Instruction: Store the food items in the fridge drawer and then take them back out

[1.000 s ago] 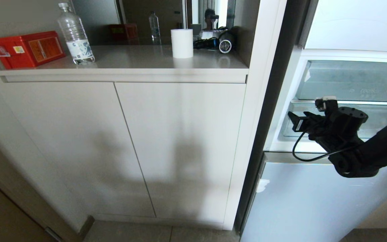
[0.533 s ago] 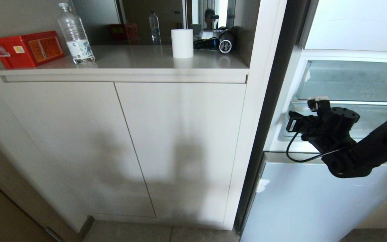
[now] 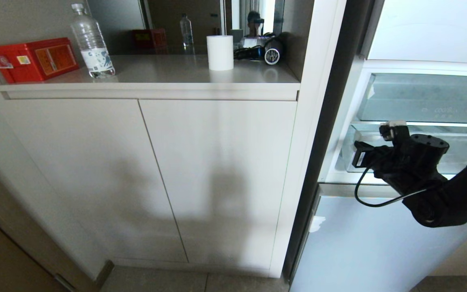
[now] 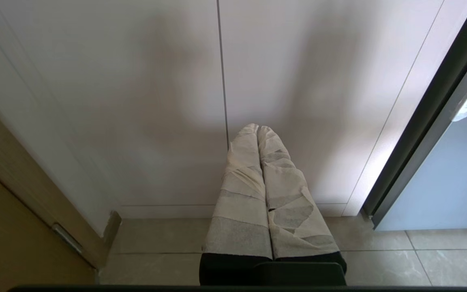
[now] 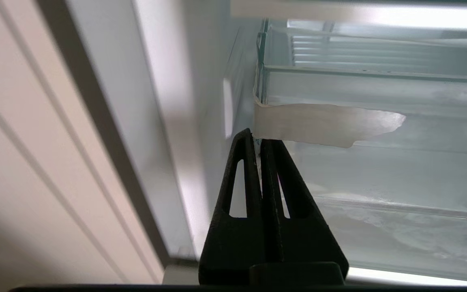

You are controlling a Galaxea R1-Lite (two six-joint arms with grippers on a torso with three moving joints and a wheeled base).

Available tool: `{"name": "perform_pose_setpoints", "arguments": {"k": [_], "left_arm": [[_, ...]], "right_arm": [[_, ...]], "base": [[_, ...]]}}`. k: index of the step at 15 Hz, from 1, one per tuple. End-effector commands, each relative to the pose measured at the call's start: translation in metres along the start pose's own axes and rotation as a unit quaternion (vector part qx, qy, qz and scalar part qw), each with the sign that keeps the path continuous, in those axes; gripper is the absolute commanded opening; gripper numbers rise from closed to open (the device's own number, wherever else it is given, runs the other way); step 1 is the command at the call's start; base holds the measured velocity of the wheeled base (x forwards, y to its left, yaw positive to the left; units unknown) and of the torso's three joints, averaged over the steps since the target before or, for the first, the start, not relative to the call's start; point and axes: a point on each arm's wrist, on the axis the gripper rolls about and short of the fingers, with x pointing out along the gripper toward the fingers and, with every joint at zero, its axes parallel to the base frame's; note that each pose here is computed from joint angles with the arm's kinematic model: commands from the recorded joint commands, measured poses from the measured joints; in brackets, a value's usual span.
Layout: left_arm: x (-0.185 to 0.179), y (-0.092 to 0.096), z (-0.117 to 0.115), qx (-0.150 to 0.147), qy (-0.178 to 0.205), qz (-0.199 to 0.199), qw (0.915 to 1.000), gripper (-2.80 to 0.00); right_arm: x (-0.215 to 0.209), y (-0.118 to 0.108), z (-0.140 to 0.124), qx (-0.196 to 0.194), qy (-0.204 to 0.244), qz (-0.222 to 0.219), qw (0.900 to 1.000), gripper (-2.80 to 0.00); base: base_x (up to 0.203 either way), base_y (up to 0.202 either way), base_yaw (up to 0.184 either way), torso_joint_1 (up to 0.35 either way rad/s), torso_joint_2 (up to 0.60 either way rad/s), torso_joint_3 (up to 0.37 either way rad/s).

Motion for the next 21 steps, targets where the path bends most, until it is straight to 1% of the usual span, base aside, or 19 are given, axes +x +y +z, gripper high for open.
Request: {"name": "perform_pose_setpoints", "arguments": {"k": [1, 3, 4, 9, 12, 13, 14, 16, 18, 19, 20, 21], "left_arm": [[0.000, 0.000, 0.000, 0.000, 0.001, 0.000, 1.0000, -2.80], [0.000, 0.000, 0.000, 0.000, 0.001, 0.000, 1.0000, -2.80], [0.000, 0.000, 0.000, 0.000, 0.001, 0.000, 1.0000, -2.80], [0.000, 0.000, 0.000, 0.000, 0.001, 0.000, 1.0000, -2.80], [0.000, 0.000, 0.000, 0.000, 0.001, 0.000, 1.0000, -2.80], [0.000, 0.000, 0.000, 0.000, 0.001, 0.000, 1.0000, -2.80], [0.000, 0.000, 0.000, 0.000, 0.001, 0.000, 1.0000, -2.80], [0.000, 0.000, 0.000, 0.000, 0.001, 0.001, 1.0000, -2.80], [0.000, 0.000, 0.000, 0.000, 0.001, 0.000, 1.0000, -2.80], [0.000, 0.000, 0.000, 0.000, 0.001, 0.000, 1.0000, -2.80], [0.000, 0.000, 0.000, 0.000, 0.001, 0.000, 1.0000, -2.80], [0.000, 0.000, 0.000, 0.000, 0.001, 0.000, 1.0000, -2.80]], "right_arm": [[-0.023, 0.001, 0.014, 0.001, -0.003, -0.001, 1.000, -2.80], [-0.048, 0.002, 0.018, 0.002, 0.005, 0.000, 1.000, -2.80], [-0.061, 0.002, 0.018, 0.002, 0.012, -0.001, 1.000, 0.00], [-0.127, 0.005, 0.035, 0.002, 0.011, 0.001, 1.000, 0.00], [-0.166, 0.003, 0.061, 0.002, -0.026, -0.012, 1.000, 0.00], [-0.178, 0.001, 0.070, 0.004, -0.027, -0.024, 0.999, 0.00], [-0.183, -0.004, 0.075, 0.005, -0.005, -0.038, 0.999, 0.00], [-0.175, -0.018, 0.099, 0.007, 0.019, -0.069, 0.997, 0.00], [-0.159, -0.034, 0.122, 0.012, 0.055, -0.083, 0.995, 0.00], [-0.146, -0.042, 0.127, 0.016, 0.075, -0.085, 0.993, 0.00], [-0.128, -0.051, 0.121, 0.020, 0.102, -0.089, 0.991, 0.00], [-0.111, -0.059, 0.116, 0.022, 0.121, -0.091, 0.988, 0.00]], "base": [[0.000, 0.000, 0.000, 0.000, 0.00, 0.000], [0.000, 0.000, 0.000, 0.000, 0.00, 0.000], [0.000, 0.000, 0.000, 0.000, 0.00, 0.000], [0.000, 0.000, 0.000, 0.000, 0.00, 0.000], [0.000, 0.000, 0.000, 0.000, 0.00, 0.000], [0.000, 0.000, 0.000, 0.000, 0.00, 0.000], [0.000, 0.000, 0.000, 0.000, 0.00, 0.000], [0.000, 0.000, 0.000, 0.000, 0.00, 0.000], [0.000, 0.000, 0.000, 0.000, 0.00, 0.000], [0.000, 0.000, 0.000, 0.000, 0.00, 0.000], [0.000, 0.000, 0.000, 0.000, 0.00, 0.000], [0.000, 0.000, 0.000, 0.000, 0.00, 0.000]]}}
